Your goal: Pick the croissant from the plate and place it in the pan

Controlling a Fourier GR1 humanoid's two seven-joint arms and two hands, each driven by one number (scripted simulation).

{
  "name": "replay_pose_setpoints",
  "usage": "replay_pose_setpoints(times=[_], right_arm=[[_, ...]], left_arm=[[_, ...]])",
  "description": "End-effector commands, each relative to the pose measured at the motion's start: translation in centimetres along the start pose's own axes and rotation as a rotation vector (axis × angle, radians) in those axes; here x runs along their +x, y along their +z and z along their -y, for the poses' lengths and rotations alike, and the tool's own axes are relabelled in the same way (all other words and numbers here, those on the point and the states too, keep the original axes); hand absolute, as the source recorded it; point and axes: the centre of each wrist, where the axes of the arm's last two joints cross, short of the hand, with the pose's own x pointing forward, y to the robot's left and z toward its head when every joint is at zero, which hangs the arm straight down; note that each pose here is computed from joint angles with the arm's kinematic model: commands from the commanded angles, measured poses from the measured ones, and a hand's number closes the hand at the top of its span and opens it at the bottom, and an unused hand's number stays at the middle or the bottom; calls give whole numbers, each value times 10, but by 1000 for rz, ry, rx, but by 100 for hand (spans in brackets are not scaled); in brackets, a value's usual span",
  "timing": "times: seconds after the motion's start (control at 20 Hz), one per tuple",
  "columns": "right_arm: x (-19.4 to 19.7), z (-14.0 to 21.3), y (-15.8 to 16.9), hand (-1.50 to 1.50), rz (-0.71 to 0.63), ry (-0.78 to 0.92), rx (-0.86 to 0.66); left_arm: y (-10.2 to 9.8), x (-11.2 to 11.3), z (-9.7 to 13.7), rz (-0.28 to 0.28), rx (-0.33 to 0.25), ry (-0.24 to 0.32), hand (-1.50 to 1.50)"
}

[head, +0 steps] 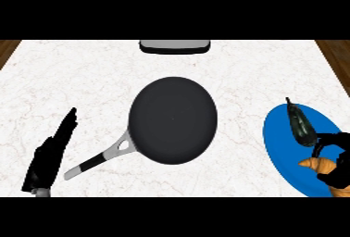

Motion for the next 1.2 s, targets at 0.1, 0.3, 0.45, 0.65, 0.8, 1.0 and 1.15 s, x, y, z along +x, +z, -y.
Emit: replay_pose_setpoints(times=[0.1,0.3,0.45,0.65,0.8,1.0,1.15], right_arm=[[7,-63,-5,150,-248,-227,-193],[30,-85,13,150,-318,-278,-375],[51,-78,45,150,-349,-281,-632],[92,-78,96,150,-230,-189,-979],[117,-84,134,150,-140,-170,-1197],[141,-123,160,150,-127,-170,-1279],[176,-139,174,150,-77,-221,-1330]], left_arm=[[9,-10,-12,-47,55,-15,0],[12,-16,-18,-69,74,-16,0],[16,-19,-22,-81,88,-17,0],[12,-14,-12,-64,54,-11,0],[8,-8,-16,-51,40,-15,0],[6,-8,-2,-34,11,-2,0],[2,1,-7,-1,-5,-17,0]])
